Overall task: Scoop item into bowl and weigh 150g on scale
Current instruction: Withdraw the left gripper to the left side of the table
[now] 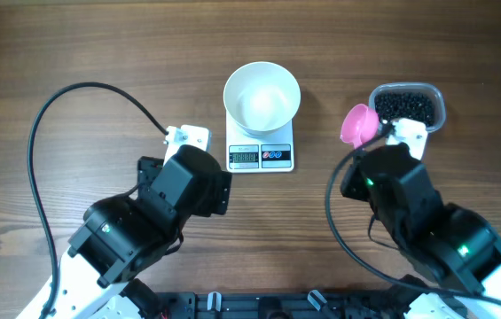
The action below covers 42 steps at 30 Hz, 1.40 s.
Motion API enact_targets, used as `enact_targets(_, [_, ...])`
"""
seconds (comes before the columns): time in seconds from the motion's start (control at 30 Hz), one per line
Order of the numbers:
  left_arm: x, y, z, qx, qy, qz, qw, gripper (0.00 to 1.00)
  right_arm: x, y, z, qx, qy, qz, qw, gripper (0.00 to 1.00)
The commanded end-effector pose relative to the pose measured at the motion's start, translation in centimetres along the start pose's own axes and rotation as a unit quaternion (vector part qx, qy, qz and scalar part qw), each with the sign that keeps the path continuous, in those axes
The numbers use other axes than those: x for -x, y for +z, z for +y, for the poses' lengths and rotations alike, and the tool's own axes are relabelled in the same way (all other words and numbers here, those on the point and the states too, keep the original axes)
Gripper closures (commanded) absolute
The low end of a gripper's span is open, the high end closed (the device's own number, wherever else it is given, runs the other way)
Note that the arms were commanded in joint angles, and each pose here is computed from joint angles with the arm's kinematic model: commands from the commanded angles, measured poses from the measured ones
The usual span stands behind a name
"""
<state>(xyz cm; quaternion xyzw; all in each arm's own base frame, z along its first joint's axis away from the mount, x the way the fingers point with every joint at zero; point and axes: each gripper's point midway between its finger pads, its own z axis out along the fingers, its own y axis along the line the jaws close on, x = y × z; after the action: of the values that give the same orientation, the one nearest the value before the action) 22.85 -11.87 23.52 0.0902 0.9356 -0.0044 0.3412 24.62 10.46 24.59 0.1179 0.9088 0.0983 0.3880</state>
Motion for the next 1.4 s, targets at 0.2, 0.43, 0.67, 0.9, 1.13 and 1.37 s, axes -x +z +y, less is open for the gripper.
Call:
enact_targets(0.2, [1.4,-1.0,6.3,0.184,0.02,-0.046,0.982,0.0,-1.7,2.1,1.7,0.01,-0.011,0.058,0.998,0.96])
enact_targets(0.43, [3.9,-2.1,9.4,0.267,-0.016,-0.104,0.958,0.0,-0.3,2.5,1.3,-0.009,-0.001,0.024,1.0,0.95])
enact_targets(0.67, [3.5,-0.2,10.0,0.216,-0.079,-0.072,0.971,0.0,2.5,3.9,0.2,-0.023,0.015,-0.01,1.0,0.96])
enact_targets(0.9, [4.4,1.2,11.5,0.183,-0.152,-0.072,0.969,0.0,5.2,5.8,-1.7,-0.032,-0.062,-0.023,0.997,0.96])
enact_targets(1.13, [4.8,3.3,10.9,0.15,-0.184,-0.057,0.97,0.0,3.6,5.7,0.5,0.043,-0.064,0.021,0.997,0.96])
enact_targets(1.37, [4.7,4.3,2.8,-0.081,0.024,-0.017,0.996,0.0,3.7,5.7,0.6,0.045,-0.101,0.016,0.994,0.96])
